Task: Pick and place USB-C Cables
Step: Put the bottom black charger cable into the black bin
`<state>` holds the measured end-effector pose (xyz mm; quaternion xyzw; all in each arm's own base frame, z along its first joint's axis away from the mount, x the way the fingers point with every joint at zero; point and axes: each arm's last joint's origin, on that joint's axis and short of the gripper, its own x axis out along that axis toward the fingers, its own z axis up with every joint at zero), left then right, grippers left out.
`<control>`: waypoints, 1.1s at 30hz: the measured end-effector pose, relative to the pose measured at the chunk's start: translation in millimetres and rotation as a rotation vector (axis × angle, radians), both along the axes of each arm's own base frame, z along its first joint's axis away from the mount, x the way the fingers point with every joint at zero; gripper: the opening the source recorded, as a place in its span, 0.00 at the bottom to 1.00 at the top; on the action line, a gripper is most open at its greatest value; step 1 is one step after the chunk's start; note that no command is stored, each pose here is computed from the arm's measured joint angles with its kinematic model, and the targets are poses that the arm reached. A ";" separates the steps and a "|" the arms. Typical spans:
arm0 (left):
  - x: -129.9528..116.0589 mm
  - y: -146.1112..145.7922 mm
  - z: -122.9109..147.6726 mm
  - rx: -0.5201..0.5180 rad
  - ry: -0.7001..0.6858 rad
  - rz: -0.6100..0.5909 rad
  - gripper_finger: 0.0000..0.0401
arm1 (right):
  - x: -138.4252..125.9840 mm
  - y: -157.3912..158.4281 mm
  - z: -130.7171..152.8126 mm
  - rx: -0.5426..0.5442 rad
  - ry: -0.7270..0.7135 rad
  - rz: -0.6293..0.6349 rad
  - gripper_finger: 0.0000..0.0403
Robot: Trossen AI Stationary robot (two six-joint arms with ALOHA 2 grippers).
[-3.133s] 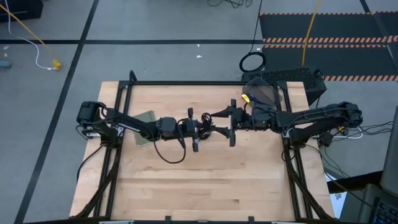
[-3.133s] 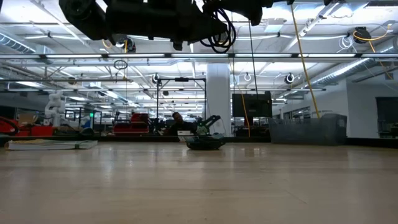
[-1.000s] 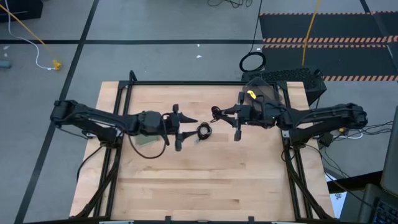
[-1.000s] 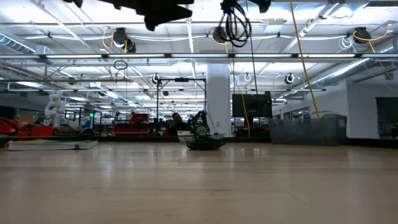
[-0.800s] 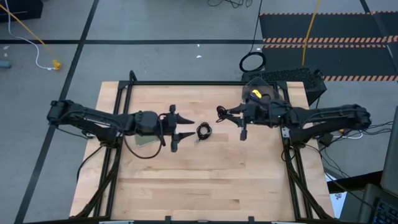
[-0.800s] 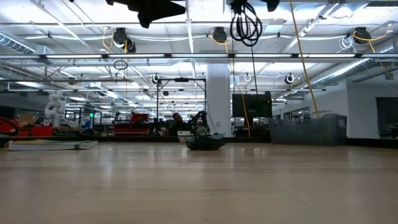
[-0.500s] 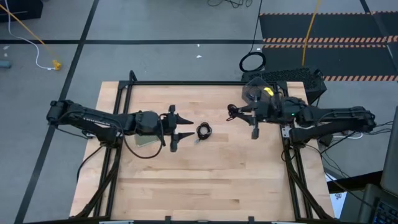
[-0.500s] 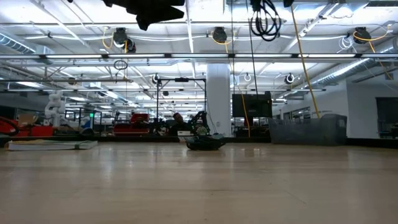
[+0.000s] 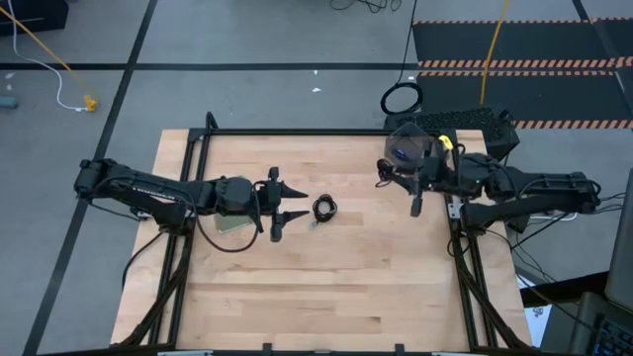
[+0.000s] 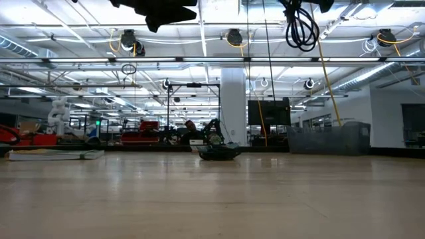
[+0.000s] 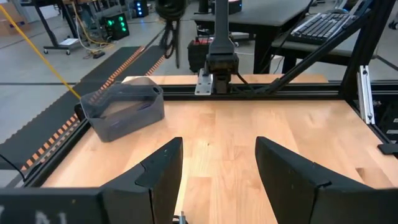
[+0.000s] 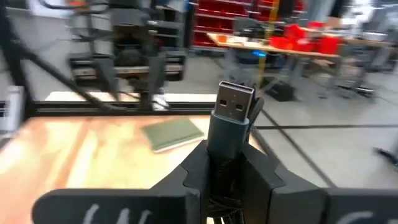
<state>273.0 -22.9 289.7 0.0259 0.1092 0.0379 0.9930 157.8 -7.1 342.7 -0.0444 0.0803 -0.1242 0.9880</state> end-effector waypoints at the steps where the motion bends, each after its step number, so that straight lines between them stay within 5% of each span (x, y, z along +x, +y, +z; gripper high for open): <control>1: 0.0 0.0 0.0 0.000 0.000 0.000 0.51 | 0.3 -1.8 0.2 -0.007 -0.001 -0.040 0.12; 9: 0.3 0.1 1.6 0.006 -0.016 0.001 0.51 | -1.5 -25.4 33.8 -0.047 0.037 -0.243 0.12; 21: 1.4 -0.1 7.1 0.057 -0.070 -0.010 0.51 | 5.5 -71.1 77.9 0.014 0.327 -0.388 0.12; 33: 1.8 0.0 10.1 0.096 -0.098 -0.016 0.51 | 14.5 -143.9 50.9 0.248 0.668 -0.451 0.12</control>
